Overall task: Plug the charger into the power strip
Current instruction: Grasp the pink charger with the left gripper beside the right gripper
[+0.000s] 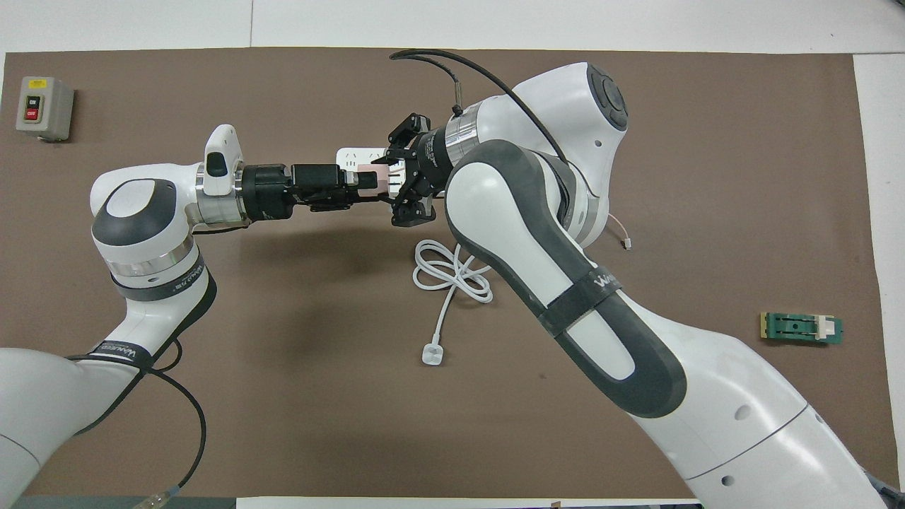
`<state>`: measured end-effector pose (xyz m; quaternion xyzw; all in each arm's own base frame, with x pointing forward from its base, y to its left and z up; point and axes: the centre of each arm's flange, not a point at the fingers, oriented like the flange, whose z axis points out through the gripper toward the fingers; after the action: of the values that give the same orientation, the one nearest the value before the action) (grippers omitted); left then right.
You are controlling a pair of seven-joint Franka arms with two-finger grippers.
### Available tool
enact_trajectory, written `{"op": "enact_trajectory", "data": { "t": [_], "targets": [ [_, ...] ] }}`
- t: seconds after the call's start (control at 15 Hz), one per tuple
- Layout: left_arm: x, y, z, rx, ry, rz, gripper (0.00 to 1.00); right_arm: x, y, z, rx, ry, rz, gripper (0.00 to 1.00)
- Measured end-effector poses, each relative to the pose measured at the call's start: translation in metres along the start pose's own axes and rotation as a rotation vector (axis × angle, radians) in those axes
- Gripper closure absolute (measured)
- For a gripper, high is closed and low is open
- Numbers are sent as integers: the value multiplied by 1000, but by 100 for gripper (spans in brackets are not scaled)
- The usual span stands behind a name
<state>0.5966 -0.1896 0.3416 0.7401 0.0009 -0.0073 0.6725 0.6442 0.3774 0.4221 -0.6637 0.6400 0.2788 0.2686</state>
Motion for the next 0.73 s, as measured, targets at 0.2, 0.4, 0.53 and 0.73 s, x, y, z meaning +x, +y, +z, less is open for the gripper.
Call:
{"op": "enact_trajectory", "data": {
  "t": [0.2,0.4,0.53,0.73],
  "targets": [
    [4,-3,-6,-12,2,-4,36,-1,0,-1,1,-1,-1,49],
    [8,0,-7,-17,7,3,38,-2,-1,-1,3,-2,-3,49],
    [9,1,-7,-22,10,4,41,-2,-1,-2,4,-2,-3,49],
    [10,0,-5,-26,10,2,46,-2,-1,-2,4,-2,-3,49]
  ]
}}
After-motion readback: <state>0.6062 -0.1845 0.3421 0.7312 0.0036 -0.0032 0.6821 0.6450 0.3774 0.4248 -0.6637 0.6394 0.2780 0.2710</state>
